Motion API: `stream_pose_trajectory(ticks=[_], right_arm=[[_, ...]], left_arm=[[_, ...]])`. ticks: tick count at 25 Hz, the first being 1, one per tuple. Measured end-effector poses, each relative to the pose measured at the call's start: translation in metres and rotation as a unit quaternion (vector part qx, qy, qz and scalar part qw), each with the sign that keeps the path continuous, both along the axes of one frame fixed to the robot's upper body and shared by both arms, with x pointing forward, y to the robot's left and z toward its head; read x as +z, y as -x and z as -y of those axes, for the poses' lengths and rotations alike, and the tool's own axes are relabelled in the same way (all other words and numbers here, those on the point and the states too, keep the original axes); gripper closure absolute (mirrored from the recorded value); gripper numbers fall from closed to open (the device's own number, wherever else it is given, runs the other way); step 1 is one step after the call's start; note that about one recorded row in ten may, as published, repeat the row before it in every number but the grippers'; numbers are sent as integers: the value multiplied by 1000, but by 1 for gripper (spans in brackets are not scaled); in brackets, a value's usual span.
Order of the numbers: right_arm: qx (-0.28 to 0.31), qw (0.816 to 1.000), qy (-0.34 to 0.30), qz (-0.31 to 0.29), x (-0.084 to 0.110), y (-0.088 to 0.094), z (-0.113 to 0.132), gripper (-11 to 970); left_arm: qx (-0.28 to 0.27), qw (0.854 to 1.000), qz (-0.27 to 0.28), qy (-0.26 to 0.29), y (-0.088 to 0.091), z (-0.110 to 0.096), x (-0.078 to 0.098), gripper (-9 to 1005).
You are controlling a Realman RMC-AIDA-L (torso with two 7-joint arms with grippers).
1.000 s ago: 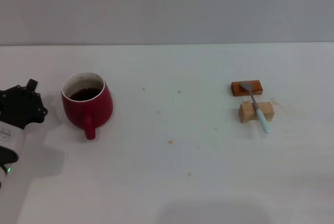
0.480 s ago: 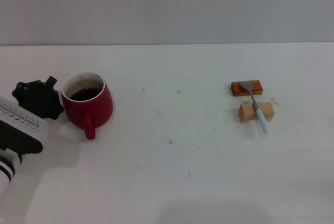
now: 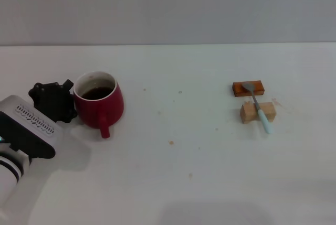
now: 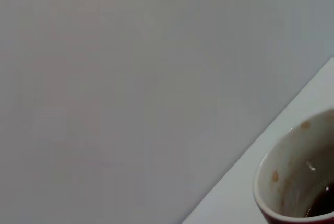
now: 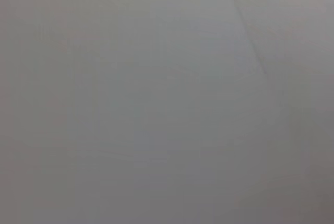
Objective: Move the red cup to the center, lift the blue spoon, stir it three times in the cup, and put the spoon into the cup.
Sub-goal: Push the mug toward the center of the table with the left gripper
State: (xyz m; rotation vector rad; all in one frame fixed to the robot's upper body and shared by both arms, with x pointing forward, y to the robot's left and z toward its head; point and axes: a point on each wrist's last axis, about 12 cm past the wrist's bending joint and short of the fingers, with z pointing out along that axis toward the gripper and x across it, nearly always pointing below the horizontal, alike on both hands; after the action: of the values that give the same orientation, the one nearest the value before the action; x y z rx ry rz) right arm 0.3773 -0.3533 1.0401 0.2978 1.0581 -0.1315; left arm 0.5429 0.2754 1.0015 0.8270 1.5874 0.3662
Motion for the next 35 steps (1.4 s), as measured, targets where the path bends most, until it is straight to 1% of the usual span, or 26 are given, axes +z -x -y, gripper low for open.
stream_pose_trajectory(ticks=[7,14,15,22,27,30,35], right_arm=[[2,1000,-1,3,1,-2,-1,337],[4,1000,-1,7,2,-3,-2,337],[4,1000,-1,7,2,-3,-2,337],[6,1000,-1,8,2,-4,-3,337],[9,1000,-2,9,2,-6,-4,338],[11,1000,-2,9,2,-6,-5,338],[13,1000,-2,9,2,-7,-5,337]], left_arm=[[-40,999,7,-22,-4,14,3,997],[-58,998,8,-27,-7,22,4,997],[-70,997,8,-30,-8,26,5,997],[-90,995,7,-30,-8,35,5,997],[-113,993,6,-28,-5,46,4,997],[-117,993,6,-30,-4,47,4,997],[-104,994,2,-36,-7,40,4,997]])
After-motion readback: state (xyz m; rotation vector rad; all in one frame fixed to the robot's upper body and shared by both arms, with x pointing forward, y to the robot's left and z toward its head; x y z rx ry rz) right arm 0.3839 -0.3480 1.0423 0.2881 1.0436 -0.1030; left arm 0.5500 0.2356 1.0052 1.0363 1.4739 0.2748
